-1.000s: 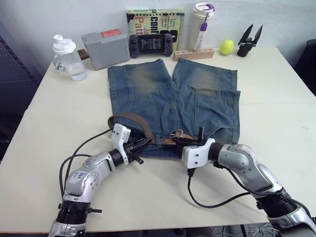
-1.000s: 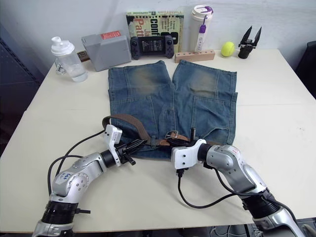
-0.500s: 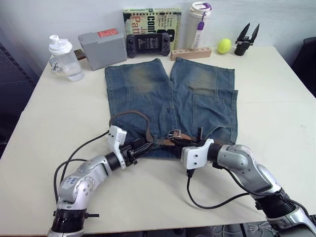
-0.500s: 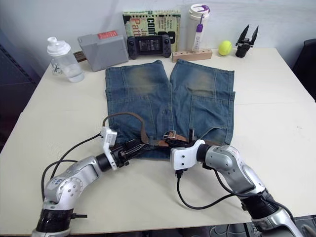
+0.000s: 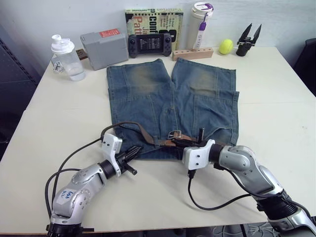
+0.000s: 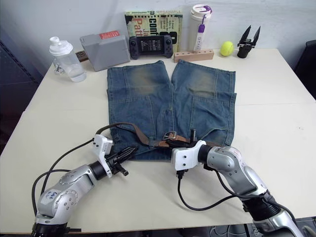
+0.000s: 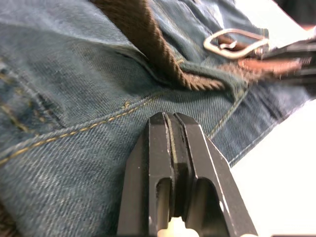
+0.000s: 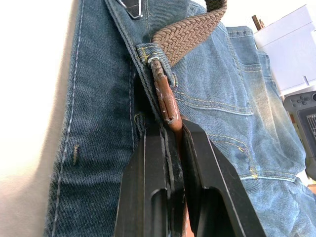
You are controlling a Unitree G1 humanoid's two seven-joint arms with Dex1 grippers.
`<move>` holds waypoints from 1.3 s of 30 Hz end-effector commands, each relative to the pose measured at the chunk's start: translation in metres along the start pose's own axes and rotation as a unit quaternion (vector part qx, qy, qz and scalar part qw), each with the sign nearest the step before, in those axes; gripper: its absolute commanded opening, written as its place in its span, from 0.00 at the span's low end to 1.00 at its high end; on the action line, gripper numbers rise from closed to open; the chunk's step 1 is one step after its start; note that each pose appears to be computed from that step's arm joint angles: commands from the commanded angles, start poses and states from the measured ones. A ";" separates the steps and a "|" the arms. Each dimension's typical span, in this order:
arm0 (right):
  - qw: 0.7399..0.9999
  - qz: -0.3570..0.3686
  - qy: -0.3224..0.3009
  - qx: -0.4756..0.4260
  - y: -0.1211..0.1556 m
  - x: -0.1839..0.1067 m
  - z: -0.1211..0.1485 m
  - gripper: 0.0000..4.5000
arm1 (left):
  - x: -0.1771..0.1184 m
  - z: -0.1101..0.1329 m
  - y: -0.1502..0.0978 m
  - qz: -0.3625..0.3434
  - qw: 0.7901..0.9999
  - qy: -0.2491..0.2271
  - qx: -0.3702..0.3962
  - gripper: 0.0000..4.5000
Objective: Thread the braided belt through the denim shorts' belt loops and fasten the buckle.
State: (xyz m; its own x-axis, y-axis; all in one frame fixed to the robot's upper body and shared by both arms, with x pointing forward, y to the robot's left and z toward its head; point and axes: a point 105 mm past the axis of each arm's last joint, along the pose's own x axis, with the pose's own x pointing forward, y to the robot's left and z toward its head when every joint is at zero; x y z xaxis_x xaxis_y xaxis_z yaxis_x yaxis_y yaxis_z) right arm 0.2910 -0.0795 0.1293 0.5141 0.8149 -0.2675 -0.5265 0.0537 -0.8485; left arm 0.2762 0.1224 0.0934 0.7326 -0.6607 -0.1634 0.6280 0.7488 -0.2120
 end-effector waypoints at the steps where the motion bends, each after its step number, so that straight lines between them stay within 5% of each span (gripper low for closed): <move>1: 1.000 -0.026 -0.013 0.004 -0.018 -0.013 0.009 0.00 | -0.001 -0.020 -0.002 0.011 0.998 0.044 0.048 0.02; 5: 0.999 -0.021 -0.013 0.029 -0.027 -0.032 0.012 0.00 | -0.001 -0.039 -0.006 0.007 0.989 0.087 0.118 0.02; 12: 0.998 -0.022 0.008 0.057 -0.042 -0.058 0.012 0.00 | 0.001 -0.046 -0.007 -0.005 0.984 0.097 0.153 0.02; 22: 0.998 0.007 0.026 0.065 -0.017 -0.039 0.004 0.00 | 0.006 -0.042 -0.006 -0.007 0.986 0.083 0.146 0.02; 23: 0.997 0.008 0.025 0.069 -0.013 -0.036 0.003 0.15 | 0.006 -0.041 -0.006 -0.007 0.986 0.081 0.146 0.00; 25: 0.997 0.015 0.024 0.071 -0.002 -0.028 0.001 0.26 | 0.005 -0.040 -0.006 -0.007 0.986 0.080 0.147 0.00; 32: 0.997 0.012 0.028 0.068 0.008 -0.022 -0.005 0.95 | 0.003 -0.038 -0.007 -0.006 0.986 0.079 0.149 0.00; 39: 0.997 -0.002 0.024 0.067 -0.009 -0.034 -0.001 0.99 | 0.003 -0.039 -0.006 -0.007 0.986 0.081 0.148 0.00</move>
State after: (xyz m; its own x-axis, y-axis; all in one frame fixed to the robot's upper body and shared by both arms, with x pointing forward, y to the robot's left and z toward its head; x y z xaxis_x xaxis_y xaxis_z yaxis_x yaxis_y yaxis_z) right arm 0.2818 -0.1058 0.1245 0.5407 0.7708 -0.3370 -0.6480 0.1262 -0.7511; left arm 0.2666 0.1003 0.0817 0.6772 -0.7027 -0.2182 0.7316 0.6748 0.0975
